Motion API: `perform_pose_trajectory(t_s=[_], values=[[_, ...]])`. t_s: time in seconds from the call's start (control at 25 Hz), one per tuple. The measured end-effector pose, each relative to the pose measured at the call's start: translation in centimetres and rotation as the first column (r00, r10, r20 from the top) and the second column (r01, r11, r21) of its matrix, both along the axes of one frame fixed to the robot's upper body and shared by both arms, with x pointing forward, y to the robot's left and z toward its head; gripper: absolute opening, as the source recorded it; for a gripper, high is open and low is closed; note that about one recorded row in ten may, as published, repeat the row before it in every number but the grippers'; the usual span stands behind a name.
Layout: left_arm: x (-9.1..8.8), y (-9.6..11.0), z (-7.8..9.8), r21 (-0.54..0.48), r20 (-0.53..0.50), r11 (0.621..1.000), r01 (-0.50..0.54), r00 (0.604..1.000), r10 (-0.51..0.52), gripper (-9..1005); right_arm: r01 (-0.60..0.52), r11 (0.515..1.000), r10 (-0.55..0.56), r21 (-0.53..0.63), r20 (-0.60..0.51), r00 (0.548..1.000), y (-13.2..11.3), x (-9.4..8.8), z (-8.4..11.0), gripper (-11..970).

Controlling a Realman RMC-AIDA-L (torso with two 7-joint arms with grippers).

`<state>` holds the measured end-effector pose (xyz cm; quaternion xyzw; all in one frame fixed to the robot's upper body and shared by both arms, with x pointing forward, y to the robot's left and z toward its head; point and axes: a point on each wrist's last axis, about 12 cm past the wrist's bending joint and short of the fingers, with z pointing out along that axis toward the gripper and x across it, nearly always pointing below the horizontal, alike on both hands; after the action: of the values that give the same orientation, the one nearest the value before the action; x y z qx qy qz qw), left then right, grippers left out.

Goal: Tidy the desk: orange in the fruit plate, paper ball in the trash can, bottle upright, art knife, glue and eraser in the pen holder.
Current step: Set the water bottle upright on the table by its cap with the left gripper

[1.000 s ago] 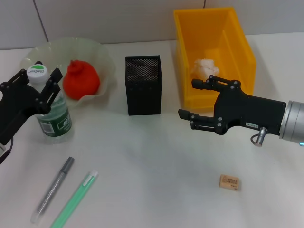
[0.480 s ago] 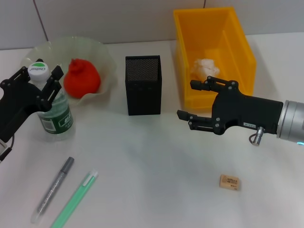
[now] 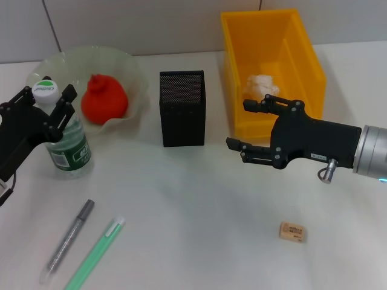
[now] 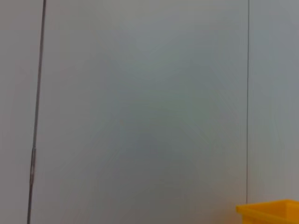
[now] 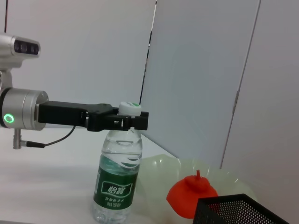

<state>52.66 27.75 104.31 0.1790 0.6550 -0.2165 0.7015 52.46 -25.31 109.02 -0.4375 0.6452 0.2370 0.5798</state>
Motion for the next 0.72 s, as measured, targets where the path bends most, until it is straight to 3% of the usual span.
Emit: perform_pose_trajectory(t_s=[0.72], values=[[-0.19, 0.11, -0.03, -0.007, 0.003, 1.000, -0.006, 1.000, 0.006, 455, -0.003, 1.000, 0.003, 0.000, 0.002, 1.000, 0.09, 0.11, 0.06, 769]])
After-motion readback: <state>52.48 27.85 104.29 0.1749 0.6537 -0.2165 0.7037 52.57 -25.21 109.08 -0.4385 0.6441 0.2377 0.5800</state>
